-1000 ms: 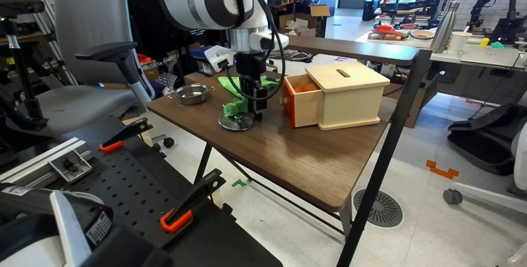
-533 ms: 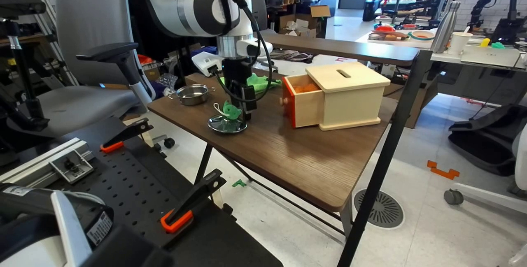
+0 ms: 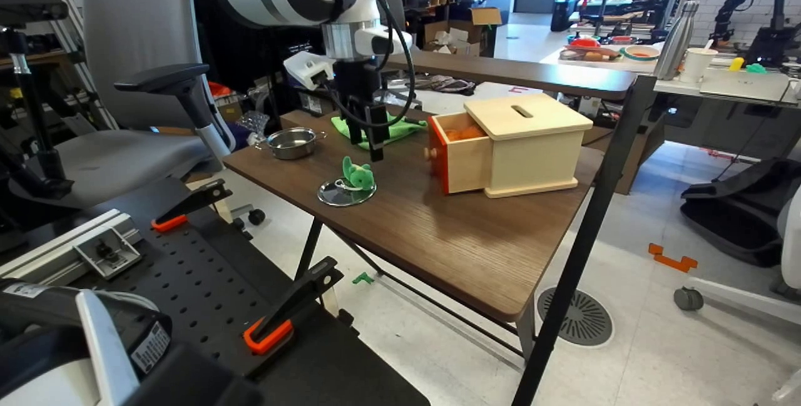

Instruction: Open the drawer

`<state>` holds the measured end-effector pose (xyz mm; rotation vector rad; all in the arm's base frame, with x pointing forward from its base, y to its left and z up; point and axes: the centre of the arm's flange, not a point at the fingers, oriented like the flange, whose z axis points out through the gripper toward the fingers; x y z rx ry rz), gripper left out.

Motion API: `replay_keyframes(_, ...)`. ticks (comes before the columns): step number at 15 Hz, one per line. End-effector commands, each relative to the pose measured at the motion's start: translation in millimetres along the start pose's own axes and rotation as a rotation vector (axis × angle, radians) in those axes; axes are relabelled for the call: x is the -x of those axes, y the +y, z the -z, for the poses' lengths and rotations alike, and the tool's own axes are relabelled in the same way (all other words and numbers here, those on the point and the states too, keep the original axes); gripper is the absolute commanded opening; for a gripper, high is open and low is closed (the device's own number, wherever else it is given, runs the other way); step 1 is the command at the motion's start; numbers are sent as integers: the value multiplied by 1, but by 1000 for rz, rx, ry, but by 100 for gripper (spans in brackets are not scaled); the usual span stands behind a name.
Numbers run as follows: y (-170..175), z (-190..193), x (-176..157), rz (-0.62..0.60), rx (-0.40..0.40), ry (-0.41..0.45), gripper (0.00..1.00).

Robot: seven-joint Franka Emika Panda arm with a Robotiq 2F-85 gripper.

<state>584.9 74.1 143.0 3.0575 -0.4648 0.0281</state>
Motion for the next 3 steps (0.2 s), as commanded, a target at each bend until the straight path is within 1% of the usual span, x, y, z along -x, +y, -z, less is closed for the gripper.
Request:
replay_keyframes(1, 22, 61, 39, 55, -67, 57, 100)
replay_keyframes(2, 4, 27, 11, 25, -26, 32, 100)
replay_keyframes(3, 8, 39, 18, 34, -34, 41, 100)
